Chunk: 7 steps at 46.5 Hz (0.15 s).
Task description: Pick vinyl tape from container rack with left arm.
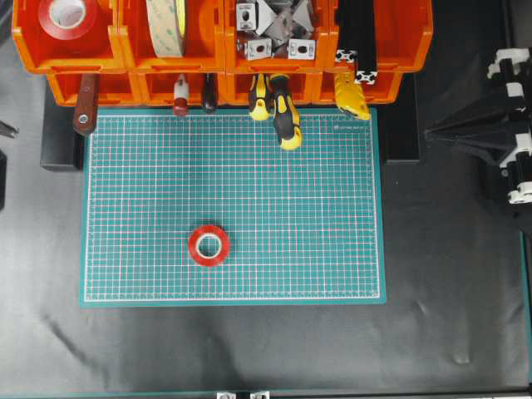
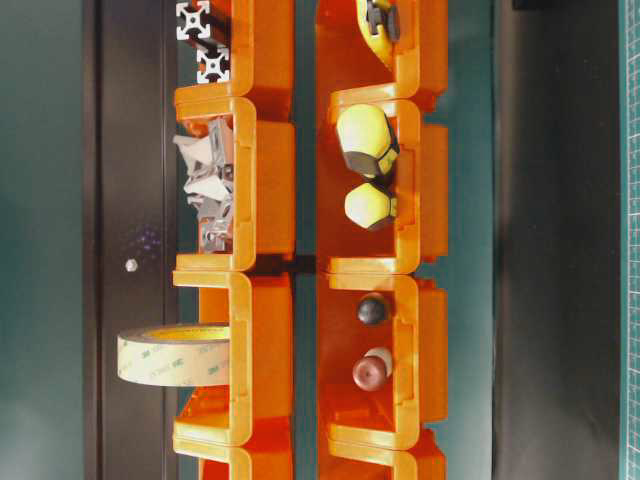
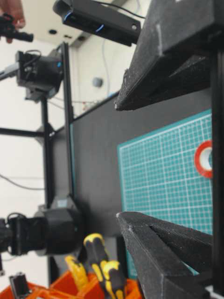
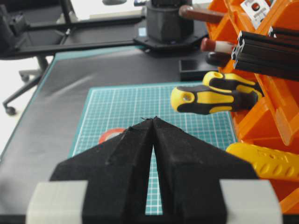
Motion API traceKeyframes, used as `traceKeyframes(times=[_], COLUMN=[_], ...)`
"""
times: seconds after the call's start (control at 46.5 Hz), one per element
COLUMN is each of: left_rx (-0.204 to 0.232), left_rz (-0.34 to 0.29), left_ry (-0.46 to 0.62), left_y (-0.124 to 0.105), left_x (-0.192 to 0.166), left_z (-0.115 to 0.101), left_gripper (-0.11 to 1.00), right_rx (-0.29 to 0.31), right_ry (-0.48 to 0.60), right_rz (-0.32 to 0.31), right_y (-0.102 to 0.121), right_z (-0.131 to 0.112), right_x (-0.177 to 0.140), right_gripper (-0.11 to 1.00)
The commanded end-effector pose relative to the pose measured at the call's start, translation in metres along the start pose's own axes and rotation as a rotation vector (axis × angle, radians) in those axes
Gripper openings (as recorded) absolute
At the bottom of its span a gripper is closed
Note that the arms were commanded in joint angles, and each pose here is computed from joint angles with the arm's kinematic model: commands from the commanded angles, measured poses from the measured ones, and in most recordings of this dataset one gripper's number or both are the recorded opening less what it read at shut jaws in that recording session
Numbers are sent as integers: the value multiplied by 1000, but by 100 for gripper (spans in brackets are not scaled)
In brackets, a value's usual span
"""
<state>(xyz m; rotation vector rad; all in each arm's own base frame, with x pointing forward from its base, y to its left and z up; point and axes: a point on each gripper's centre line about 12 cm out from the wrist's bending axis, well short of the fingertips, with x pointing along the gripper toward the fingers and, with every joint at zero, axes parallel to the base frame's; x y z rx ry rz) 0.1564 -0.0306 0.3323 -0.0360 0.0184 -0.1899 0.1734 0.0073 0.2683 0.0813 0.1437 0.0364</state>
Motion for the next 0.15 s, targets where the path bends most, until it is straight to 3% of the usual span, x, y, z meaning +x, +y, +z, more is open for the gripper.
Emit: traceKeyframes(times=[0.0, 0.129], left_rx=[-2, -1], left_rz=[1, 1], left_ry=[-6, 3], left_y=[0, 0], left_x=[1, 1], left_z=[2, -1], left_gripper=[84, 84], right_rx=[3, 3], right_ry=[-2, 0], right_rz=[0, 0], right_y=[0, 0], right_z=[4, 3], right_x=[2, 2], right_gripper=[1, 1])
